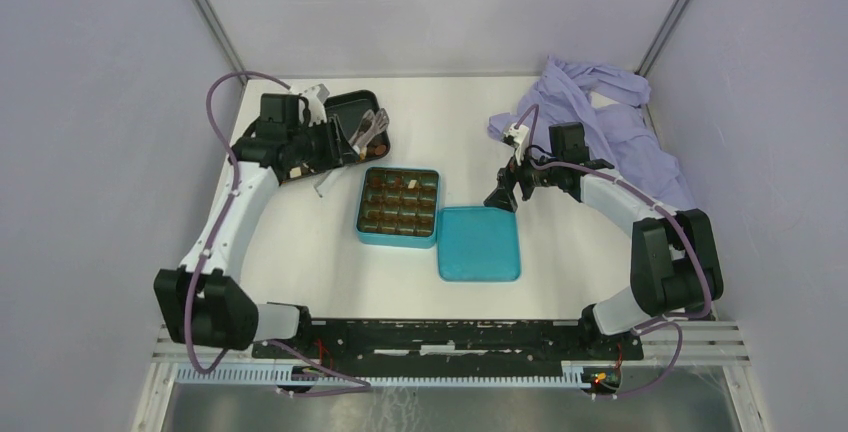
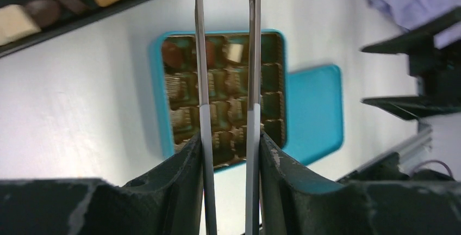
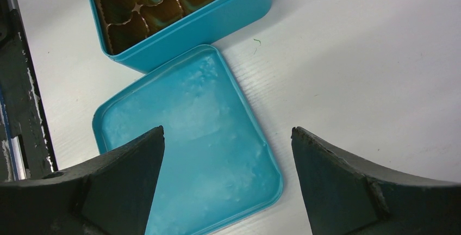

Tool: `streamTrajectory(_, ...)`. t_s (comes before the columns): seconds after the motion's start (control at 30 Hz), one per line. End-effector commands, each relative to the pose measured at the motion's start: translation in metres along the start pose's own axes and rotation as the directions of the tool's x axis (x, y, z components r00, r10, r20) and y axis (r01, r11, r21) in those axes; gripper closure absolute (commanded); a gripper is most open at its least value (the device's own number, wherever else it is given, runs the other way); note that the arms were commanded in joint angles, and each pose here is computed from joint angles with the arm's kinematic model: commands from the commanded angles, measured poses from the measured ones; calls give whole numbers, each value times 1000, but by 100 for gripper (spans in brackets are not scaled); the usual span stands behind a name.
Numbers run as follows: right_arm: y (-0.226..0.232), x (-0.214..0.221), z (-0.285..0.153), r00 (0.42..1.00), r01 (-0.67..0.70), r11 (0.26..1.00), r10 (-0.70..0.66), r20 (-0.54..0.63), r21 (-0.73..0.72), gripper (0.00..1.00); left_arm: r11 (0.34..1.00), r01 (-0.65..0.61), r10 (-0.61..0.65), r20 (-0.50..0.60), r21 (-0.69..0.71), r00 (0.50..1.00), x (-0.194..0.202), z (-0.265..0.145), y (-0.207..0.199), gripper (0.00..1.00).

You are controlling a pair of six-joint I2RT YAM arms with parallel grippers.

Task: Pack the chocolate
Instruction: Place the fake chocolate in the packing box.

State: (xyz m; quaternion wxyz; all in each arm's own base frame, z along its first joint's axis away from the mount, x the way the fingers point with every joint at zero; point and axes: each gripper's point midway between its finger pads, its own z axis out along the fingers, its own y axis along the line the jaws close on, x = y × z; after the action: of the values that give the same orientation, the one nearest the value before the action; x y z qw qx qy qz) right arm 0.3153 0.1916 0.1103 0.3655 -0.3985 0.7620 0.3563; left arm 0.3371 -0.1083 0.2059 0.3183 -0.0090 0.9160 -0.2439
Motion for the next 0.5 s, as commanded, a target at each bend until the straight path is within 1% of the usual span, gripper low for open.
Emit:
streamTrajectory(0.0,-2,-12,-3,999,29,999,-29,36,13,7,975,-10,-10,88,221,996,2,-22,-63,98)
streamTrajectory(0.13,-12,-9,-3,1000,3,997,-5,26,77,7,975,-13,2,51,221,999,32,-20,-80,98)
streamTrajectory(0.27,-26,-5,-4,999,-35,986,34,11,161,8,978,-21,16,24,205,1000,51,-14,-95,98)
streamTrajectory(0.47,-52,0,-10,992,-125,937,124,23,327,7,983,-27,30,-12,181,999,71,-7,-112,98)
